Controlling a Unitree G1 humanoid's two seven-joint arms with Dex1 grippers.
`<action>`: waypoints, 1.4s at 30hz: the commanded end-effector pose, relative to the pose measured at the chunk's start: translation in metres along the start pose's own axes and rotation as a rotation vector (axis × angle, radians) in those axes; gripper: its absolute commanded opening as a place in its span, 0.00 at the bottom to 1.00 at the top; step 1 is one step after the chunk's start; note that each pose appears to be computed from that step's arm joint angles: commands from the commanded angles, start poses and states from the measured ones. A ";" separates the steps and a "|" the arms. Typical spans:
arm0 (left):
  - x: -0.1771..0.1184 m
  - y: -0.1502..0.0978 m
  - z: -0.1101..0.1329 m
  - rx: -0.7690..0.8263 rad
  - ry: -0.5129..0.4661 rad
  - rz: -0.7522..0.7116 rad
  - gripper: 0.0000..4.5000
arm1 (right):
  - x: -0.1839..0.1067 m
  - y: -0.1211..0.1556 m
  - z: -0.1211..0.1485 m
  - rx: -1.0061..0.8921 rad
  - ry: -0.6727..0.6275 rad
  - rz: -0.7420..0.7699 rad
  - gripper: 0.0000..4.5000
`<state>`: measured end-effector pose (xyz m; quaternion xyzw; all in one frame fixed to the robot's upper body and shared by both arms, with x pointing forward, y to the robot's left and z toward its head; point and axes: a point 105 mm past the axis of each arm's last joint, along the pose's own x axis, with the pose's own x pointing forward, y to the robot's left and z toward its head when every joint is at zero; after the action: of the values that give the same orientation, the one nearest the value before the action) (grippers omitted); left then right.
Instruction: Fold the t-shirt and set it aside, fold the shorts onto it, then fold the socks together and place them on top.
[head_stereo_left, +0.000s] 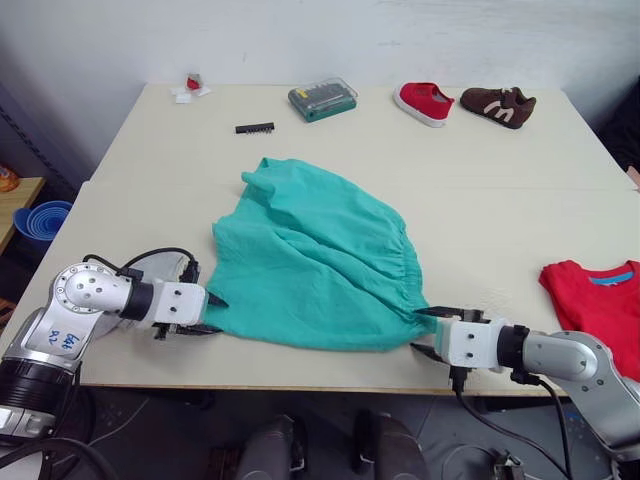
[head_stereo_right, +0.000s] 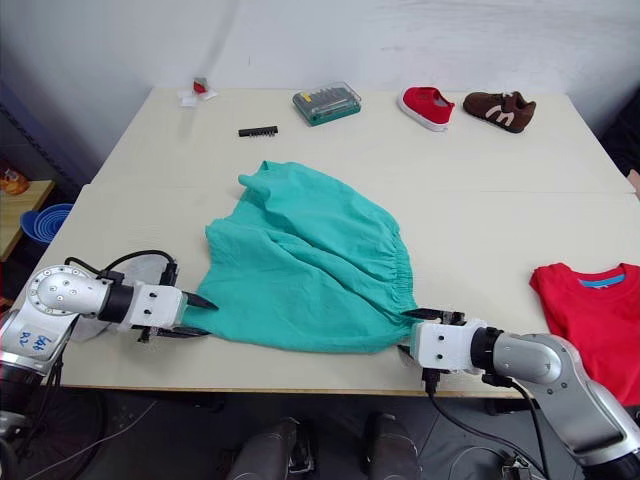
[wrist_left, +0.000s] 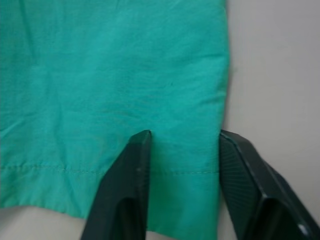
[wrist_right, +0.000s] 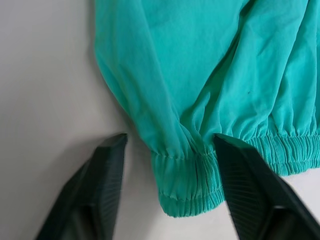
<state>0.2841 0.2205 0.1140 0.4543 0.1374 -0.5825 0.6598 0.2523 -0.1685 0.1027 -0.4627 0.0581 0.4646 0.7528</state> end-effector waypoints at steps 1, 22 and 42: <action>-0.005 -0.001 -0.011 -0.021 0.053 -0.003 0.16 | 0.002 -0.005 0.005 -0.020 -0.020 -0.019 0.27; -0.042 -0.050 0.018 -0.394 -0.031 -0.360 0.00 | -0.037 -0.009 0.051 0.414 -0.260 0.112 0.01; -0.011 0.056 0.035 -0.139 -0.088 -0.102 0.00 | -0.043 -0.035 0.019 0.416 -0.097 -0.186 0.01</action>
<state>0.3122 0.1931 0.1601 0.3520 0.1835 -0.6386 0.6593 0.2431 -0.1824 0.1471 -0.2637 0.0955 0.4156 0.8652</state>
